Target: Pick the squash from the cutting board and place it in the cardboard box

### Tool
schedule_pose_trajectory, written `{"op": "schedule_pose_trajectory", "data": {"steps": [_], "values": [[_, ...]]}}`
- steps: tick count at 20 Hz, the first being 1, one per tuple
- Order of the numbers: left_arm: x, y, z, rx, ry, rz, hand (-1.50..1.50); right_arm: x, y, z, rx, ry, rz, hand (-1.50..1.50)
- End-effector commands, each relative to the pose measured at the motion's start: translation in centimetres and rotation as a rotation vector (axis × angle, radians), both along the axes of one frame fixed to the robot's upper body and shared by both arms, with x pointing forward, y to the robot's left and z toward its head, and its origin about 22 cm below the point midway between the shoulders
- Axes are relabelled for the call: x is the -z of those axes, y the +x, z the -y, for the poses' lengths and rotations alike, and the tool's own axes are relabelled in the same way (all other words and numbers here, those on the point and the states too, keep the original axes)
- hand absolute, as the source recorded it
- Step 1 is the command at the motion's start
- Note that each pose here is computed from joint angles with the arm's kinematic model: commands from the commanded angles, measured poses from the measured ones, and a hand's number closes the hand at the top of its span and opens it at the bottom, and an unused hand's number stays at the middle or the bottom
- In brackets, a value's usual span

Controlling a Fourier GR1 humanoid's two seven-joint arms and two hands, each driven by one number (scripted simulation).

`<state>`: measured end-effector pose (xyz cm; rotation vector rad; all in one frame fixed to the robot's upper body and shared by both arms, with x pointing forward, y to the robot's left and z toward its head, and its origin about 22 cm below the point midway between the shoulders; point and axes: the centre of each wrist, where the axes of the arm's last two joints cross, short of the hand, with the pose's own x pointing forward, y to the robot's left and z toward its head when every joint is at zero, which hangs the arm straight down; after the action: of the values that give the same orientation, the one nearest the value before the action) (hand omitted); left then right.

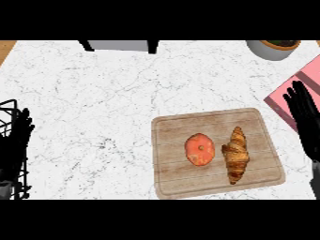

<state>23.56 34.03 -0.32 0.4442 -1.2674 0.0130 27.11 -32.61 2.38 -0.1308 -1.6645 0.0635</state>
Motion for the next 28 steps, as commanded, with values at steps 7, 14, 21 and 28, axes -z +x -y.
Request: {"op": "schedule_pose_trajectory", "data": {"steps": [7, 14, 21, 28], "values": [[-3.7, -0.5, 1.5, 0.093, -0.268, 0.061, 0.00, -3.5, -1.0, 1.3, 0.338, -0.393, 0.085, -1.50], [-6.1, -0.5, 0.8, 0.132, -0.282, 0.084, 0.00, -3.8, -3.4, -8.3, 0.305, -0.213, 0.459, -1.50], [-9.4, 0.4, 0.2, 0.134, -0.311, -0.011, 0.00, -0.7, -6.4, -5.8, 0.131, -0.570, 0.122, -1.50], [-12.5, 0.8, -1.4, 0.222, -0.408, -0.187, 0.00, 0.2, -7.7, -3.7, 0.076, -0.802, -0.143, -1.50]]}}
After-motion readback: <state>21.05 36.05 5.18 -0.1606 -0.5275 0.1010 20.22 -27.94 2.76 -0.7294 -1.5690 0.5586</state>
